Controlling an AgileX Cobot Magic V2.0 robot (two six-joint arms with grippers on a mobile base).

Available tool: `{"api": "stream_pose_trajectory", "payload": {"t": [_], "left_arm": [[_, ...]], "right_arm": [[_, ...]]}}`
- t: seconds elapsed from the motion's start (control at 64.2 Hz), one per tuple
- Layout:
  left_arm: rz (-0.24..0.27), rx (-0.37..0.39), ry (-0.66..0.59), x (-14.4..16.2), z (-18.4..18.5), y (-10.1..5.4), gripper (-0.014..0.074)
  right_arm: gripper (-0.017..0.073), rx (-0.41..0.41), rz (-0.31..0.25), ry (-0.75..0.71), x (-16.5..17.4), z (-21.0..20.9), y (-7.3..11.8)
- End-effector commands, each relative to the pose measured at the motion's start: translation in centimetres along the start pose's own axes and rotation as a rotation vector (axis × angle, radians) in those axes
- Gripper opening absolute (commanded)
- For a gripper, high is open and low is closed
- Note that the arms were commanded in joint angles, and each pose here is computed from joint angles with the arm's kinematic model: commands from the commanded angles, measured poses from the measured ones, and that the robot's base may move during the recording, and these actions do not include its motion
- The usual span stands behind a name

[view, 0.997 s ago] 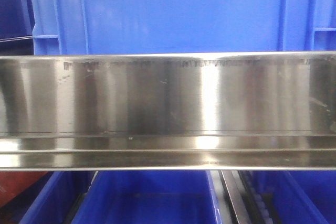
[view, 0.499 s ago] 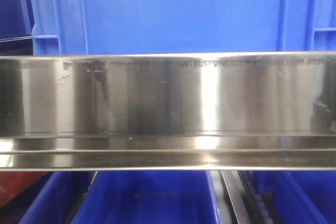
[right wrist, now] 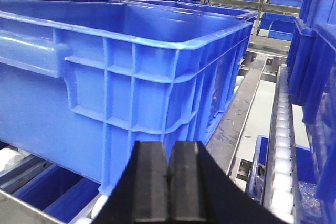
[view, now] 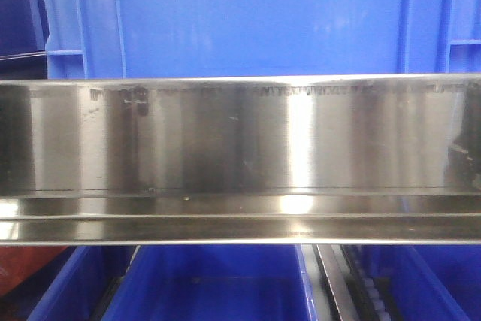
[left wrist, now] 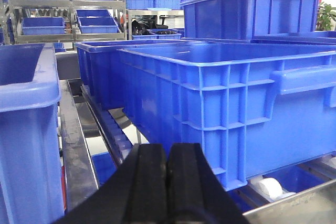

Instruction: Place valve from conveyor to right shelf box

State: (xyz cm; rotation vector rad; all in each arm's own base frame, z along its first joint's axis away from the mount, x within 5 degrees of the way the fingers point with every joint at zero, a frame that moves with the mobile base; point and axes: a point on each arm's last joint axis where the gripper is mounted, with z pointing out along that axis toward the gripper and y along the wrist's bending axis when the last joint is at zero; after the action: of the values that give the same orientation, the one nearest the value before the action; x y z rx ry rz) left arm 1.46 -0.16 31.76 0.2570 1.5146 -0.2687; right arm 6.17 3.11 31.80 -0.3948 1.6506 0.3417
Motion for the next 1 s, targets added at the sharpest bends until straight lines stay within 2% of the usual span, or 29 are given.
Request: {"api": "stream_pose_trajectory", "payload": {"t": [0.0,0.14,0.312,0.39,0.499,0.608,0.763,0.857,0.888,0.982], "left_arm": [[-0.006,-0.002,-0.013,0.0,0.0,0.0,-0.0111],[-0.005,-0.05,-0.005,0.4,0.2,0.1,-0.0111],[-0.029,-0.21,-0.027,2.2,1.2,0.4,-0.0111],[-0.064,-0.282,-0.039,3.6,1.8,0.7,-0.0111],[-0.062,-0.351,-0.027,6.0,2.5,1.2,-0.0111],[-0.039,-0.367,0.006,8.2,2.8,1.5,-0.0111],[-0.043,-0.365,0.044,10.9,3.3,1.7,-0.0111],[-0.025,-0.358,-0.055,10.6,3.4,1.6,-0.0111],[-0.029,-0.36,-0.02,10.9,3.4,1.7,-0.0111],[-0.03,-0.36,-0.018,10.9,3.4,1.7,-0.0111]], "right_arm": [[-0.0151,0.004,-0.011,-0.028,-0.2,-0.1,0.0],[-0.0151,0.004,-0.011,-0.028,-0.2,-0.1,0.0],[-0.0151,0.004,-0.011,-0.028,-0.2,-0.1,0.0],[-0.0151,0.004,-0.011,-0.028,-0.2,-0.1,0.0],[-0.0151,0.004,-0.011,-0.03,-0.2,-0.1,0.0],[-0.0151,0.004,-0.011,-0.03,-0.2,-0.1,0.0],[-0.0151,0.004,-0.011,-0.032,-0.2,-0.1,0.0],[-0.0151,0.004,-0.011,-0.034,-0.2,-0.1,0.0],[-0.0151,0.004,-0.011,-0.034,-0.2,-0.1,0.0],[-0.0151,0.004,-0.011,-0.036,-0.2,-0.1,0.0]]}}
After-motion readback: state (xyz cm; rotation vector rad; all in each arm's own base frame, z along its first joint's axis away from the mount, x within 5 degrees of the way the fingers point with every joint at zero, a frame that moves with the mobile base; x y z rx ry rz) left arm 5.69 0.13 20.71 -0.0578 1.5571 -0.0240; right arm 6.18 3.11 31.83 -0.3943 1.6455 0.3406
